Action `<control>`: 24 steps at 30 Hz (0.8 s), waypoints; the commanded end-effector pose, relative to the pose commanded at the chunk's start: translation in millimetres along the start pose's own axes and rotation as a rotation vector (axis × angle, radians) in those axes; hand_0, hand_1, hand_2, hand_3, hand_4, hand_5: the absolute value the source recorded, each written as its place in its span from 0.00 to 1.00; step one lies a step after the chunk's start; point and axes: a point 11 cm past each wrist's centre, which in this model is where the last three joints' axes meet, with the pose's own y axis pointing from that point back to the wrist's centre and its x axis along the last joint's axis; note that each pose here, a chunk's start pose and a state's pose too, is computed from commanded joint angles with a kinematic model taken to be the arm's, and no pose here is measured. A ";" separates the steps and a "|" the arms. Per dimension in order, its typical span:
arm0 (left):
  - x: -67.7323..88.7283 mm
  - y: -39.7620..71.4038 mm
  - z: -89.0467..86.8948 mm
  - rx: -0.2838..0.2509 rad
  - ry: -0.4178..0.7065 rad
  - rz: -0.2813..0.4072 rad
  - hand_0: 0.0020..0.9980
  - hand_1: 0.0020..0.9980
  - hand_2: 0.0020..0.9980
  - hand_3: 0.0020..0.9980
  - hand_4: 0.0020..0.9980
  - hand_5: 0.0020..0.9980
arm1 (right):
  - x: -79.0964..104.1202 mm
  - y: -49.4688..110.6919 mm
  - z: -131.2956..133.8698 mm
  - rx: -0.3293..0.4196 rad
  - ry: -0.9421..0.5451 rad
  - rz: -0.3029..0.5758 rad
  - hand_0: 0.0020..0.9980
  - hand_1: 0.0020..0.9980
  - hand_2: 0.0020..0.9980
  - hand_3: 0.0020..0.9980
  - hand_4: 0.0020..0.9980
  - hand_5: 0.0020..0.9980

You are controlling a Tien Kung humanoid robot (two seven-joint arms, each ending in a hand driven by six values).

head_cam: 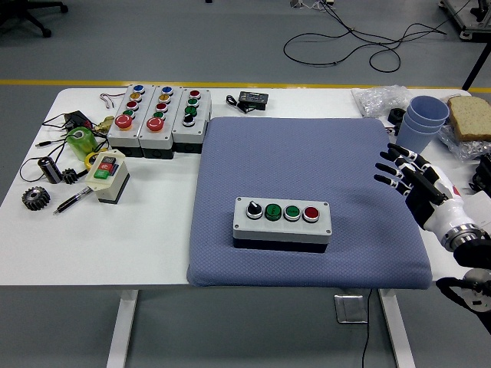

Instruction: Pick up the button,place it on the desk,press the button,press the button

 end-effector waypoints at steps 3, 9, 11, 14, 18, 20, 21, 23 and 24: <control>0.1 0.0 0.2 -0.001 0.005 0.001 0.60 0.63 0.67 0.54 0.34 0.68 | 0.2 -0.2 0.5 -0.004 0.001 -0.002 0.65 0.61 0.68 0.65 0.72 0.31; -0.4 0.1 -0.1 -0.001 -0.002 0.000 0.60 0.63 0.67 0.54 0.34 0.68 | -3.7 0.3 1.5 -0.012 0.005 -0.020 0.65 0.61 0.68 0.64 0.72 0.31; 0.1 0.0 0.8 -0.004 0.004 0.001 0.60 0.63 0.67 0.54 0.34 0.68 | -2.1 1.3 1.6 -0.012 0.003 -0.017 0.65 0.61 0.68 0.64 0.72 0.31; 0.9 0.0 2.0 -0.007 0.011 0.004 0.60 0.63 0.67 0.54 0.34 0.68 | 0.6 2.1 0.6 -0.010 -0.001 -0.012 0.64 0.61 0.67 0.64 0.72 0.31; 3.0 -0.2 5.7 -0.015 0.018 0.009 0.59 0.63 0.67 0.54 0.34 0.67 | 2.6 2.3 -3.4 0.001 -0.008 -0.009 0.64 0.61 0.67 0.64 0.72 0.31; 3.9 -0.2 6.9 -0.017 0.020 0.011 0.59 0.63 0.67 0.54 0.34 0.67 | 1.6 1.9 -4.7 0.004 -0.009 -0.012 0.64 0.61 0.67 0.64 0.72 0.31; 4.0 -0.2 7.0 -0.017 0.020 0.011 0.59 0.63 0.67 0.54 0.34 0.67 | 1.5 1.8 -4.9 0.005 -0.009 -0.012 0.64 0.61 0.67 0.64 0.72 0.31; 4.8 -0.3 8.6 -0.020 0.023 0.012 0.60 0.63 0.67 0.54 0.34 0.67 | 1.0 1.5 -5.6 0.007 -0.011 -0.012 0.64 0.61 0.67 0.64 0.72 0.31; 5.2 -0.3 9.3 -0.021 0.024 0.013 0.60 0.63 0.67 0.54 0.34 0.67 | 1.2 1.5 -6.0 0.008 -0.013 -0.011 0.64 0.60 0.67 0.64 0.72 0.31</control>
